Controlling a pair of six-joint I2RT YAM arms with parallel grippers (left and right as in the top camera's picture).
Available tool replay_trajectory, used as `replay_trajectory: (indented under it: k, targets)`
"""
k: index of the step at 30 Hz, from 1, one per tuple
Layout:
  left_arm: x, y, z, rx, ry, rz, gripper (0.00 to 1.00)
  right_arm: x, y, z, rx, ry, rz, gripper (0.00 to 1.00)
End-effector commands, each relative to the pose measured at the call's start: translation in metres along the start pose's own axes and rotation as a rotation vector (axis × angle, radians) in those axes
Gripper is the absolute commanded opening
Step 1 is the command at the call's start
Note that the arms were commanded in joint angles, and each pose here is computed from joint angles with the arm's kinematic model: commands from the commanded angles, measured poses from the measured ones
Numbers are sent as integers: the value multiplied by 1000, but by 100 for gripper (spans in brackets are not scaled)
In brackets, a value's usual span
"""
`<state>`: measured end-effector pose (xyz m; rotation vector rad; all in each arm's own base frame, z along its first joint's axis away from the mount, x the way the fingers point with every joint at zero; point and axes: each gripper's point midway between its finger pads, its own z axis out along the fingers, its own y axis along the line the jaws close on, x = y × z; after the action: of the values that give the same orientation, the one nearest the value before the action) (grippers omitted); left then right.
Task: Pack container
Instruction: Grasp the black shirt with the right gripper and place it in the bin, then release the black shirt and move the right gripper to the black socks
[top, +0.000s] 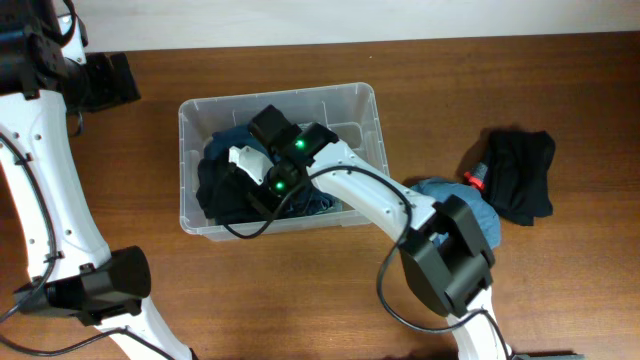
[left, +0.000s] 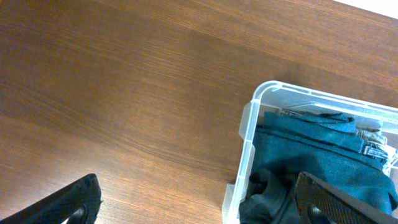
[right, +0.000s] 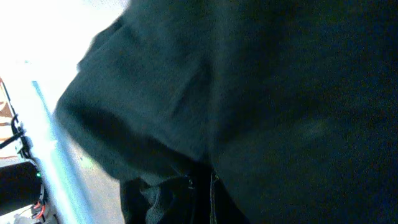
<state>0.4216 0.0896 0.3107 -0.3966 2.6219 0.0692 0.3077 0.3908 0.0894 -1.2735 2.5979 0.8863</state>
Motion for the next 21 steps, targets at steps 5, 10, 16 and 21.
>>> replay_trajectory:
  k: [5,10,16,21]
  targets:
    - [-3,2,-4,0,-16,-3,99,4,-24,-7,127,34,-4,28]
    - [-3,2,-4,0,-16,-3,99,-47,3,-113,167,-190,-3,61]
    - [-3,2,-4,0,-16,-3,99,-32,-86,-294,320,-537,377,99]
    - [-3,2,-4,0,-16,-3,99,113,-231,-394,489,-611,882,99]
